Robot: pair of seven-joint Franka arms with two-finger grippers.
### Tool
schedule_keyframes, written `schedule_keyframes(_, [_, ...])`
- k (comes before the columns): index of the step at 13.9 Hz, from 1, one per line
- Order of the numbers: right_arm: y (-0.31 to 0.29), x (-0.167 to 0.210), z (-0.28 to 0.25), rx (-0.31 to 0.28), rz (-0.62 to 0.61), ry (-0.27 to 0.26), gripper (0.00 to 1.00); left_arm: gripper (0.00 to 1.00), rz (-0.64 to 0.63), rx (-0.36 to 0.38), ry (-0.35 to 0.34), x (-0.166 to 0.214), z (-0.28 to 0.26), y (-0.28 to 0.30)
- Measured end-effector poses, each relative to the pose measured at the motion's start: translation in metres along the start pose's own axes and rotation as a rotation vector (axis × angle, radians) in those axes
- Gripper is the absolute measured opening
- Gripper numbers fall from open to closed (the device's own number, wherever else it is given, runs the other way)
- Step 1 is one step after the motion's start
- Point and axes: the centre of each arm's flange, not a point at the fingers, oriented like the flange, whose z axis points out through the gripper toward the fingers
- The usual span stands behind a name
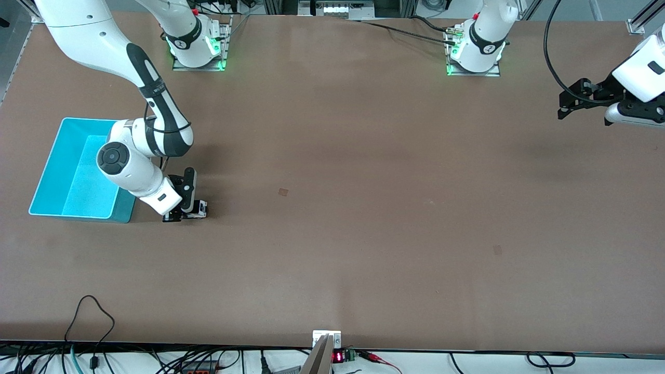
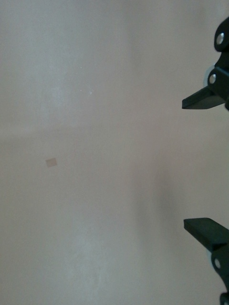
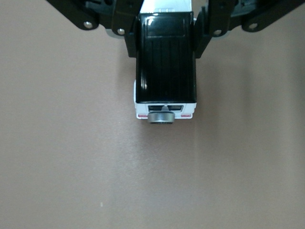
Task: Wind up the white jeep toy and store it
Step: 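Lift the jeep with the right gripper and carry it over the bin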
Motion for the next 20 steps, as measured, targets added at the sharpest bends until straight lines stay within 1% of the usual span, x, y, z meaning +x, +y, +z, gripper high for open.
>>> schedule_keyframes(2, [0.011, 0.0, -0.015, -0.036, 0.001, 0.002, 0.49, 1.0, 0.0, 0.0, 0.0, 0.0, 0.0, 0.0])
schedule_keyframes(4, [0.025, -0.001, -0.043, -0.086, 0.013, 0.005, 0.49, 1.0, 0.0, 0.0, 0.0, 0.0, 0.0, 0.0])
schedule_keyframes(5, [0.03, -0.004, -0.06, -0.103, 0.036, 0.004, 0.49, 1.0, 0.0, 0.0, 0.0, 0.0, 0.0, 0.0])
schedule_keyframes(7, [0.034, -0.015, -0.095, -0.115, 0.118, 0.002, 0.49, 1.0, 0.0, 0.0, 0.0, 0.0, 0.0, 0.0])
schedule_keyframes(10, [0.033, -0.057, -0.135, -0.124, 0.302, -0.017, 0.49, 1.0, 0.0, 0.0, 0.0, 0.0, 0.0, 0.0])
schedule_keyframes(13, [0.025, -0.107, -0.156, -0.108, 0.522, -0.042, 0.49, 1.0, 0.0, 0.0, 0.0, 0.0, 0.0, 0.0])
schedule_keyframes(18, [0.011, -0.179, -0.163, -0.089, 0.913, -0.086, 0.49, 1.0, 0.0, 0.0, -0.001, 0.0, 0.0, 0.0])
schedule_keyframes(20, [0.003, -0.202, -0.162, -0.084, 1.065, -0.101, 0.49, 1.0, 0.0, 0.0, -0.003, 0.0, 0.0, 0.0])
